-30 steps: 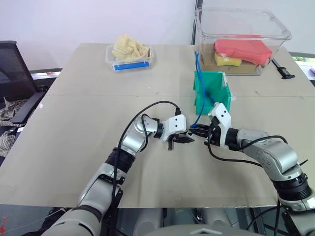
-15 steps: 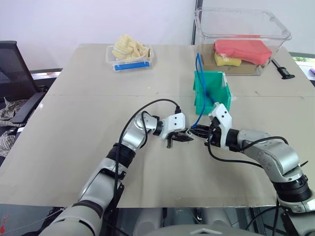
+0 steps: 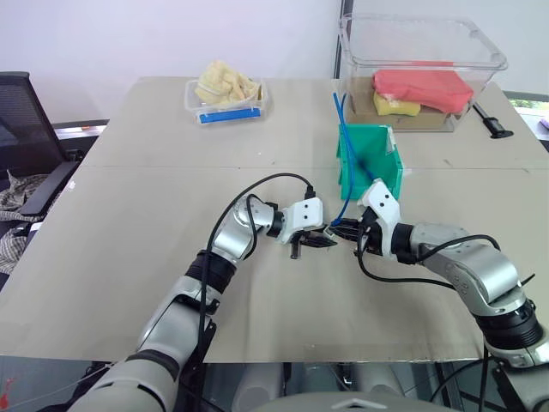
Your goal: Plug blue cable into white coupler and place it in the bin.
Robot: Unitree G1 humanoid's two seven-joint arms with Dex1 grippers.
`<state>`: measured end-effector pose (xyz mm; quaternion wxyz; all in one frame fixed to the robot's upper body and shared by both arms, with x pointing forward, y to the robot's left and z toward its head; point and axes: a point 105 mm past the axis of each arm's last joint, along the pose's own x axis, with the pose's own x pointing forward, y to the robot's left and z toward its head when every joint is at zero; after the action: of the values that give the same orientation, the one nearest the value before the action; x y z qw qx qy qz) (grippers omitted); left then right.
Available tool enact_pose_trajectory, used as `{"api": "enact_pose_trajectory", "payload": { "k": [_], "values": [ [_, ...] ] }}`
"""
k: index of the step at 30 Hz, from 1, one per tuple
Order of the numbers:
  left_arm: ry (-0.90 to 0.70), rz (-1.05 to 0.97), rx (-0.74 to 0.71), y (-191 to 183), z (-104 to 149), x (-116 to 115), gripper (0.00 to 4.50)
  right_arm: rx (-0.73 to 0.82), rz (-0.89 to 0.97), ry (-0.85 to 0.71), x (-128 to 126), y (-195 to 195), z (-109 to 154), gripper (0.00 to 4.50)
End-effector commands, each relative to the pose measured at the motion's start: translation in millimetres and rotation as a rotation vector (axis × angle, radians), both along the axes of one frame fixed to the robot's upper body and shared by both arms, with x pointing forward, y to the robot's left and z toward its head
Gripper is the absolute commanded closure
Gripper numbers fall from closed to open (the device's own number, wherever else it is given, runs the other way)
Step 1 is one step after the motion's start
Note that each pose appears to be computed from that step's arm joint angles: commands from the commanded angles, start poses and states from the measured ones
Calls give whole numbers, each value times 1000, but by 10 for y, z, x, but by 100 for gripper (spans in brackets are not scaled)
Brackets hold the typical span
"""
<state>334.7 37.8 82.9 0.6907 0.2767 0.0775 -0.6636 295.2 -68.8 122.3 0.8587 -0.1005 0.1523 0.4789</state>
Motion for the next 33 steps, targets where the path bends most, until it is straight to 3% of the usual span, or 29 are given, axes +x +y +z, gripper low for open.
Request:
{"api": "enact_pose_trajectory", "payload": {
  "k": [1,6,14,24,33],
  "values": [
    [-1,-5,21,4,-44,-23,376,-100,21,70,-49,-5,-216,450],
    [-4,-2,17,-12,-41,-22,376,-230,46,94,-22,-1,-378,450],
    [-8,13,5,-32,-29,-21,376,-300,76,124,-28,16,-526,450],
    [10,62,-25,-24,-23,-1,376,36,7,208,-100,169,-271,450],
    [19,60,-27,-32,-18,-9,376,0,-49,205,-199,101,-459,450]
  ]
}}
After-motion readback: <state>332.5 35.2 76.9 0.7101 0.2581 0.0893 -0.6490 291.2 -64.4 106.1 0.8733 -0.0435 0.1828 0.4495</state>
